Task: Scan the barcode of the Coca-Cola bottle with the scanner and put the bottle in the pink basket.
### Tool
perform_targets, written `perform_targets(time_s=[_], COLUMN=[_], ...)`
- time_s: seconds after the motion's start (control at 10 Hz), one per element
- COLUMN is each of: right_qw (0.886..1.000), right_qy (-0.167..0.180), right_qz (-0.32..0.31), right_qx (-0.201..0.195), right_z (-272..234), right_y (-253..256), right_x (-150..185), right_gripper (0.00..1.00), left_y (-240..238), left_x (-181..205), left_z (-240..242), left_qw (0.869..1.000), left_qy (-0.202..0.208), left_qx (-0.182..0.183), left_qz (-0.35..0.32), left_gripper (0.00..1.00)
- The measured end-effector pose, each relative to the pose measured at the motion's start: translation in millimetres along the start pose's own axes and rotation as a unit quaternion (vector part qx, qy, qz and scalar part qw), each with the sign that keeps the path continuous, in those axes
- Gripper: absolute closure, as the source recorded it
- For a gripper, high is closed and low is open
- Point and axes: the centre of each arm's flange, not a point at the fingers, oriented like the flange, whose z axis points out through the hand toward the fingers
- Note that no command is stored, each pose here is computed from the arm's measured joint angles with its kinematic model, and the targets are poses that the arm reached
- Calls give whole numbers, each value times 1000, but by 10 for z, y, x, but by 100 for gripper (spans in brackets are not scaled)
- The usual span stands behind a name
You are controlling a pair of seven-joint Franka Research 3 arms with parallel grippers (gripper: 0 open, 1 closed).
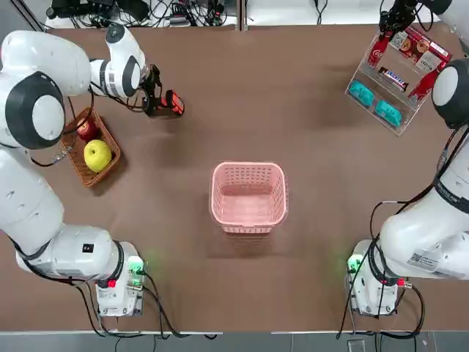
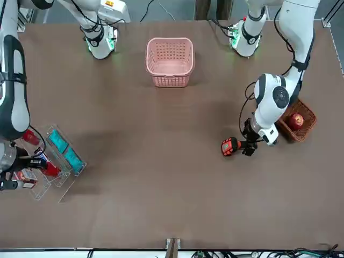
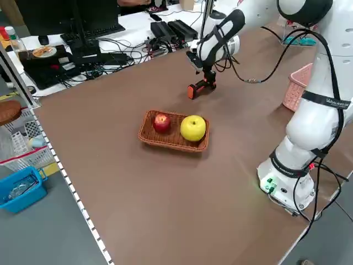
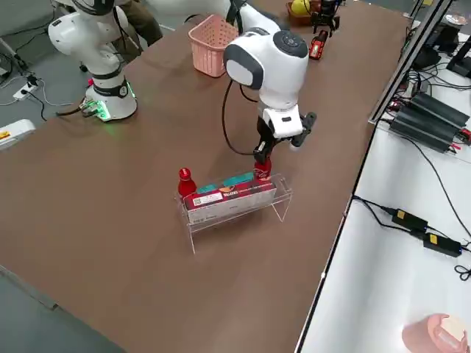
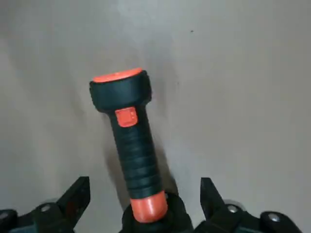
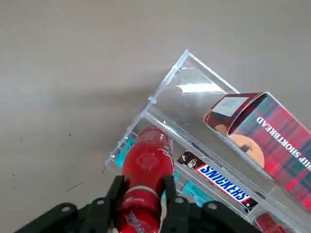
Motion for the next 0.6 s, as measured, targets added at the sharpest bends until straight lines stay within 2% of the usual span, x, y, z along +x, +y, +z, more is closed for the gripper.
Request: perform_targets(time_s=[0.6], right_qw=[1000], right_qy=[1], right_qz=[-15], right_qx=[0], right_z=[-15], right_y=[-22], right_x=[-7], right_gripper=[65], left_y=[-174], left_x=[18], left_z=[120], left_qw=[1000], left_qy=[1], left_qx=[-12], left_qz=[0], left_gripper=[0])
